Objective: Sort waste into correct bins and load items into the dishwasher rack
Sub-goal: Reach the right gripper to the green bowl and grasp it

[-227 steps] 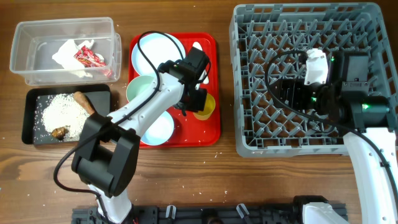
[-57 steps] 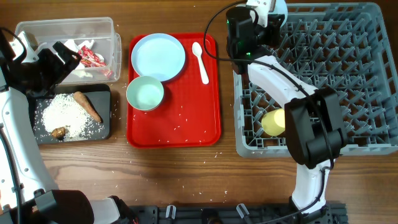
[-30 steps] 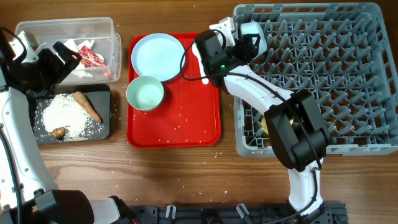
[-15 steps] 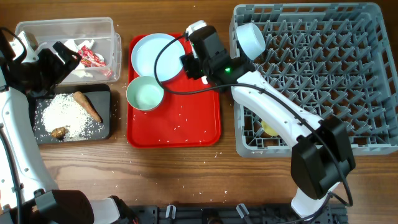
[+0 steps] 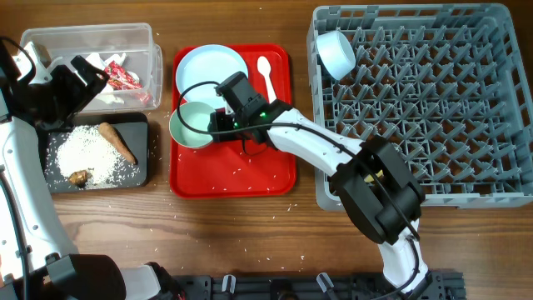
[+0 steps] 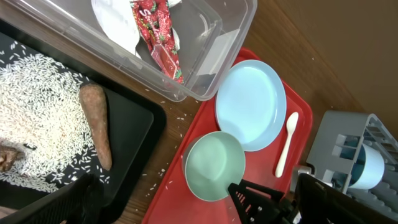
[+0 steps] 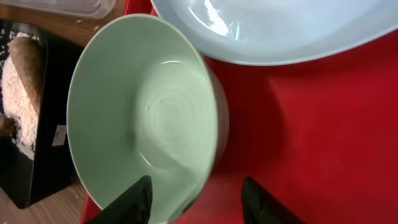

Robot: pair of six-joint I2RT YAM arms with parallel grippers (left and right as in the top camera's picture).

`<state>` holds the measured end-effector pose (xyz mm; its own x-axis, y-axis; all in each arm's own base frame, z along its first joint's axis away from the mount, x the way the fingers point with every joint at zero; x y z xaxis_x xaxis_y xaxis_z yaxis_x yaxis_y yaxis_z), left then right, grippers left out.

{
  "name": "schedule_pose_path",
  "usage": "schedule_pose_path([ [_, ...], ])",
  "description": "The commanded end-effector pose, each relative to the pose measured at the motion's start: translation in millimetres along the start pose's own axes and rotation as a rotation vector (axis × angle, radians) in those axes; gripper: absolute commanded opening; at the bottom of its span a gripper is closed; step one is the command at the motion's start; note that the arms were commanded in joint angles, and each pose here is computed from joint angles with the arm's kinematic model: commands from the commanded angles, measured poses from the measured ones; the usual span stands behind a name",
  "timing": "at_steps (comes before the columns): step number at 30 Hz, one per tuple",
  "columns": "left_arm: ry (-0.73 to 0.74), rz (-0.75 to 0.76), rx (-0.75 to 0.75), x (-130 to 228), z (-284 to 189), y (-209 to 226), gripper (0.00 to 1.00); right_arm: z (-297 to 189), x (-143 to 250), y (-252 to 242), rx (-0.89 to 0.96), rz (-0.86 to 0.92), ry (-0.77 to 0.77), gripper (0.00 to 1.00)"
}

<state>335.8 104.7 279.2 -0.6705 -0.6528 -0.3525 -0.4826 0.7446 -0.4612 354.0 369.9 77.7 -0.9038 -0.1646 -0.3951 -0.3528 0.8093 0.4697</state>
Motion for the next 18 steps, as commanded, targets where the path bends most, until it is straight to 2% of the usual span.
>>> schedule_pose_path([
  [1, -0.011, -0.011, 0.004, -2.5, -3.0, -1.1, 1.00, 5.4, 1.3, -8.4, 0.032, 0.021, 0.004, 0.35],
  [10, -0.011, -0.011, 0.004, -2.5, -3.0, -1.1, 1.00, 6.7, -1.6, -16.9, 0.089, 0.023, -0.024, 0.34],
  [17, -0.011, -0.011, 0.004, -2.5, -3.0, -1.1, 1.00, 4.7, 13.2, -30.1, 0.166, 0.097, 0.036, 0.15],
  [18, -0.011, -0.011, 0.004, -2.5, -3.0, -1.1, 1.00, 4.6, 13.8, -30.4, 0.168, 0.098, 0.039, 0.15],
])
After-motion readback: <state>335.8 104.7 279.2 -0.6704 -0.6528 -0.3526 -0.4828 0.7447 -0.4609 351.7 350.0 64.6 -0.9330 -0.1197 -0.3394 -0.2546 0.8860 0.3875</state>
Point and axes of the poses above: each gripper's point midway between its finger pads, its own z axis out along the fingers, its own y axis along the line the jaws close on, x = y × z, the point moved 4 cm from there along -z, back along the fingers, and after that the axes turned 2 degrees about -z, right-handed, at the moved point
